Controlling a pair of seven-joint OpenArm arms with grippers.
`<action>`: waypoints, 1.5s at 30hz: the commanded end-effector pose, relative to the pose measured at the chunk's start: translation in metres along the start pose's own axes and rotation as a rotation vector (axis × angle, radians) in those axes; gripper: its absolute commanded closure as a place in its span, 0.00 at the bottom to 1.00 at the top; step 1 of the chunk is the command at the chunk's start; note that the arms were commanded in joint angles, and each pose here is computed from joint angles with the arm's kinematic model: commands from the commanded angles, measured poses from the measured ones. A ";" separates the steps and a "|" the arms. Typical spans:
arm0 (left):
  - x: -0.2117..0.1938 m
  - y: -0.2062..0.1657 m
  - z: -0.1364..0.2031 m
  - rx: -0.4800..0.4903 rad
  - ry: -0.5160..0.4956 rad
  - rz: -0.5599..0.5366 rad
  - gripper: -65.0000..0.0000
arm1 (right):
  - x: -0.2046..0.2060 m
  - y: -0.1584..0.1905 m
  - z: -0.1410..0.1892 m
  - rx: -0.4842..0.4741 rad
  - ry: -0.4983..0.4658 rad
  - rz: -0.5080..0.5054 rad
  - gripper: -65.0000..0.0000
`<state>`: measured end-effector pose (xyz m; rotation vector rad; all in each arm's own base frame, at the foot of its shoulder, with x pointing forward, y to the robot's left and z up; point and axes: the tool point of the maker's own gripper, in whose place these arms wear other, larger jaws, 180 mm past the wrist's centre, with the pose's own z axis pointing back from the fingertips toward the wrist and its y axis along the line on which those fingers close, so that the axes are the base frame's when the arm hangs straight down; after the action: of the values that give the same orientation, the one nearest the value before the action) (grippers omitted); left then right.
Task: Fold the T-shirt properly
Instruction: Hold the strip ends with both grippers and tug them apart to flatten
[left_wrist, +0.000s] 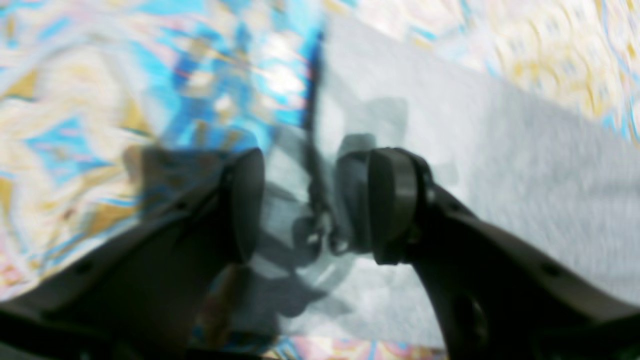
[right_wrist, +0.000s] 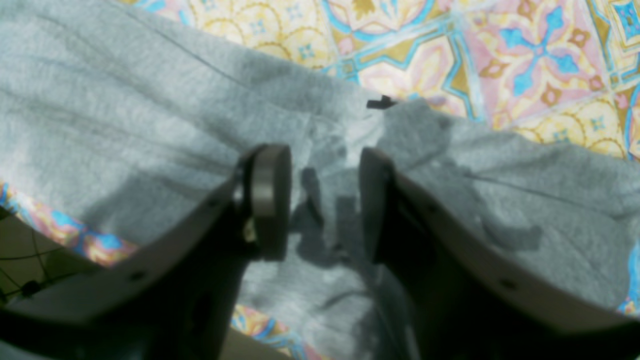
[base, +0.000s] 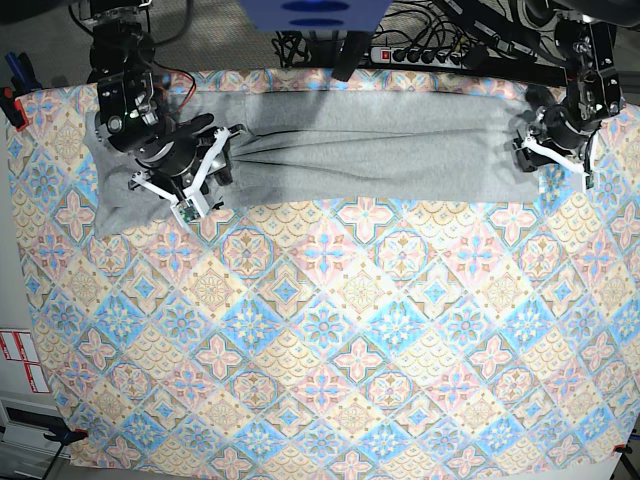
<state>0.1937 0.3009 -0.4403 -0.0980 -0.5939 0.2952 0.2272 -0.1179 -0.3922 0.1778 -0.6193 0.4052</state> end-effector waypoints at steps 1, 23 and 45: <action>0.013 0.001 0.003 0.000 -0.029 -0.027 0.49 | 0.011 -0.002 0.003 -0.002 -0.038 0.008 0.65; 0.015 0.034 -0.004 0.064 -0.007 0.004 0.49 | 0.010 -0.002 0.004 -0.002 -0.038 0.008 0.65; -0.020 -0.008 -0.022 -0.028 0.102 -0.071 0.50 | 0.011 -0.002 0.004 -0.002 -0.039 0.008 0.65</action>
<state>0.1919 0.2943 -0.4691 -0.0856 -0.5125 0.2272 0.2273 -0.1185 -0.3921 0.1761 -0.6196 0.4042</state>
